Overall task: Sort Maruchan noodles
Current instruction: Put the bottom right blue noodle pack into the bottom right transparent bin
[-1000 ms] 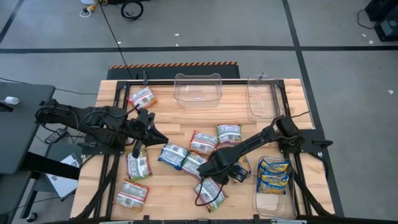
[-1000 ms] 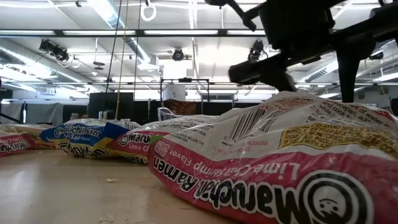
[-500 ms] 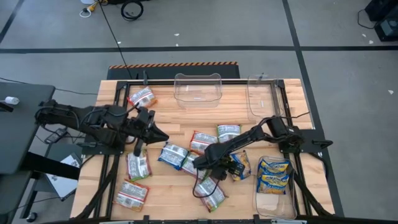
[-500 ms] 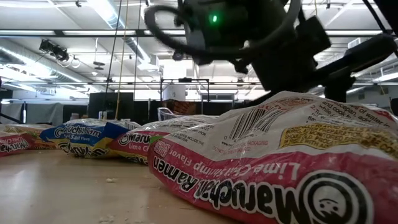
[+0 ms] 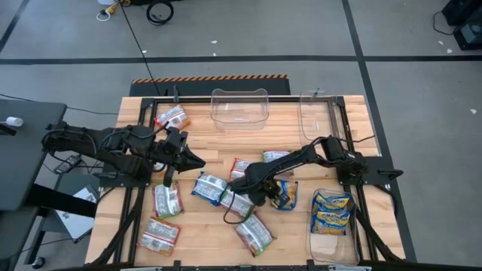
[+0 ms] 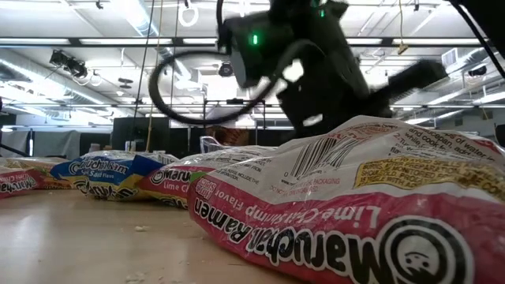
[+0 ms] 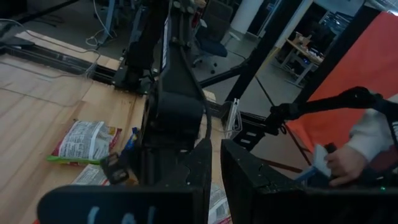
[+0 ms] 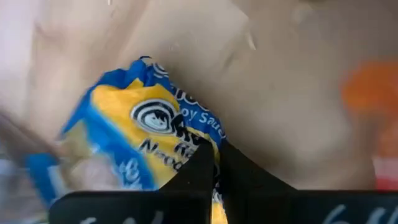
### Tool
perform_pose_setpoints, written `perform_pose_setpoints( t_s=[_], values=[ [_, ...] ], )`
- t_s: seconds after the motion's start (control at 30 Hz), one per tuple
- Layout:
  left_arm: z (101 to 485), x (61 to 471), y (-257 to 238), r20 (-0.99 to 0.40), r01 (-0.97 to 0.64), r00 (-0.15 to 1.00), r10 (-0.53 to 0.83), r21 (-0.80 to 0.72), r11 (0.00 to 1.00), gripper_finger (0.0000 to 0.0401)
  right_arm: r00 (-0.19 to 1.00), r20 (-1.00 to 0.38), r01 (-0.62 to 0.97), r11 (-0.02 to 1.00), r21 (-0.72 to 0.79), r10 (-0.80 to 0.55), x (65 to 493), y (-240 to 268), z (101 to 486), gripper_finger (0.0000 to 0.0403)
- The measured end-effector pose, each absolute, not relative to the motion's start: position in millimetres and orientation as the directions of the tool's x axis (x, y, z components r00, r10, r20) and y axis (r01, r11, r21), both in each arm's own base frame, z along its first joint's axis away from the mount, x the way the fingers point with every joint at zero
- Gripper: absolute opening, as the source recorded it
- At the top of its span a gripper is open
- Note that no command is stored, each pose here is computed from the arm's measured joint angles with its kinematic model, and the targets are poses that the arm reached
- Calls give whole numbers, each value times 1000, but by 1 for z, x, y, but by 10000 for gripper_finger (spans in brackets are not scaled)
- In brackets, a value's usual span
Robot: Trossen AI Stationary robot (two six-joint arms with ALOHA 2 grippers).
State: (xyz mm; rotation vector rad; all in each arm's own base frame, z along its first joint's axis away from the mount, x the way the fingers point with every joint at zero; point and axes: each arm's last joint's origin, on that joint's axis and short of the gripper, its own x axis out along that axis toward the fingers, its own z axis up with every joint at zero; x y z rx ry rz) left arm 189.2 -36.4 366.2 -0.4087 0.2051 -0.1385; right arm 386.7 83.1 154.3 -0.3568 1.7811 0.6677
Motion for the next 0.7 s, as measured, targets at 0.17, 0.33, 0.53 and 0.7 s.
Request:
perform_pose_setpoints(
  t_s=[0.17, 0.33, 0.53, 0.7],
  values=[
    [366, 189, -36, -169, 97, 970, -174, -386, 917, 41, -186, -975, -279, 944, 174, 124, 373, 88, 220, 14],
    [366, 189, -35, -170, 65, 976, -137, -374, 925, 41, -23, -983, 136, 975, 177, 182, 334, 111, 290, 14],
    [366, 190, -34, -169, 29, 981, -98, -367, 930, 41, 70, -967, 453, 856, 250, 246, 271, 158, 340, 14],
    [366, 190, -33, -168, 3, 983, -70, -372, 928, 41, 30, -968, 634, 744, 210, 248, 211, 198, 344, 14]
  ],
)
